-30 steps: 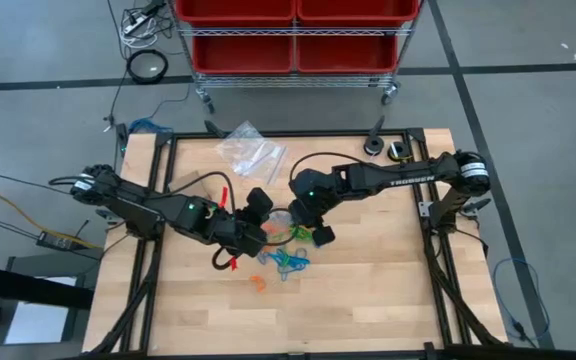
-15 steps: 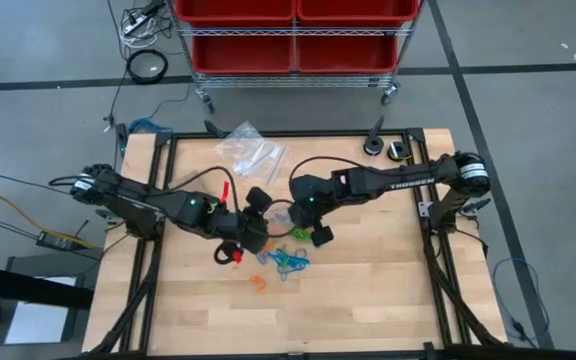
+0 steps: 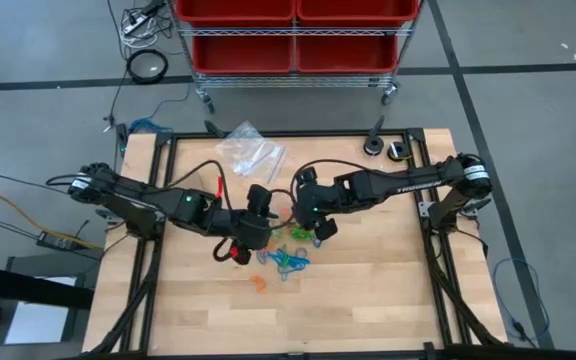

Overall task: Sort rubber bands
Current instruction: Put the orange rubber band into the transparent zip bag

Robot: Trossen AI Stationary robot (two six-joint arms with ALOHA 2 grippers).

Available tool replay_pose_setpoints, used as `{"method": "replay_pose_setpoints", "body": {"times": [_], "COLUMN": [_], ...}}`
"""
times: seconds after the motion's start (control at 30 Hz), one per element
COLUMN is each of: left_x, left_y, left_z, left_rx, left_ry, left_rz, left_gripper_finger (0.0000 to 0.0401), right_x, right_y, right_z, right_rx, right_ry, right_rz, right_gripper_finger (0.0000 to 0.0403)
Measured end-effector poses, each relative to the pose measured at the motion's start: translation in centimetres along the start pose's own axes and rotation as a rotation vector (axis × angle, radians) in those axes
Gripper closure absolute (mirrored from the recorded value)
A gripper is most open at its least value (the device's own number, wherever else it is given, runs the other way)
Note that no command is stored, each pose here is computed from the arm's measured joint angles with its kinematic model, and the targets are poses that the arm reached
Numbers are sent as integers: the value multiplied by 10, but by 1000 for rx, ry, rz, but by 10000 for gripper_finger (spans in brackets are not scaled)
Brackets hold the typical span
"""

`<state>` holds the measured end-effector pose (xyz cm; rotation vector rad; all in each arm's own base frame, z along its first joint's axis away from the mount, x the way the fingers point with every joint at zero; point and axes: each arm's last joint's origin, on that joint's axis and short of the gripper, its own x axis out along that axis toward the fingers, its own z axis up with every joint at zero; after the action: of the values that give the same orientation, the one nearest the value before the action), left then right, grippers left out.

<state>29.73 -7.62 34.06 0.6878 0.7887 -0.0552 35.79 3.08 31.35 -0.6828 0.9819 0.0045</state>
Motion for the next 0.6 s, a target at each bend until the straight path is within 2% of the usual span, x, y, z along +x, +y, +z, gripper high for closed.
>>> {"method": "replay_pose_setpoints", "body": {"times": [0.1,0.23,0.37,0.5,0.6], "left_x": [-6,-15,-20,-11,5], "left_y": [1,-4,-15,-36,-59], "left_z": [-3,-9,-10,-13,-25], "left_rx": [-49,-130,-181,-193,-199], "left_ry": [5,29,60,47,58], "left_rz": [-15,-106,-178,-210,-234], "left_gripper_finger": [174,184,196,205,208], "right_x": [-5,-7,-11,-16,-18], "right_y": [2,11,19,28,33], "right_z": [-2,-9,-9,-5,-2], "right_rx": [-32,-82,-114,-146,-156], "right_ry": [52,146,192,191,179], "right_rz": [-18,17,-8,-27,-39], "right_gripper_finger": [403,403,403,403,403]}}
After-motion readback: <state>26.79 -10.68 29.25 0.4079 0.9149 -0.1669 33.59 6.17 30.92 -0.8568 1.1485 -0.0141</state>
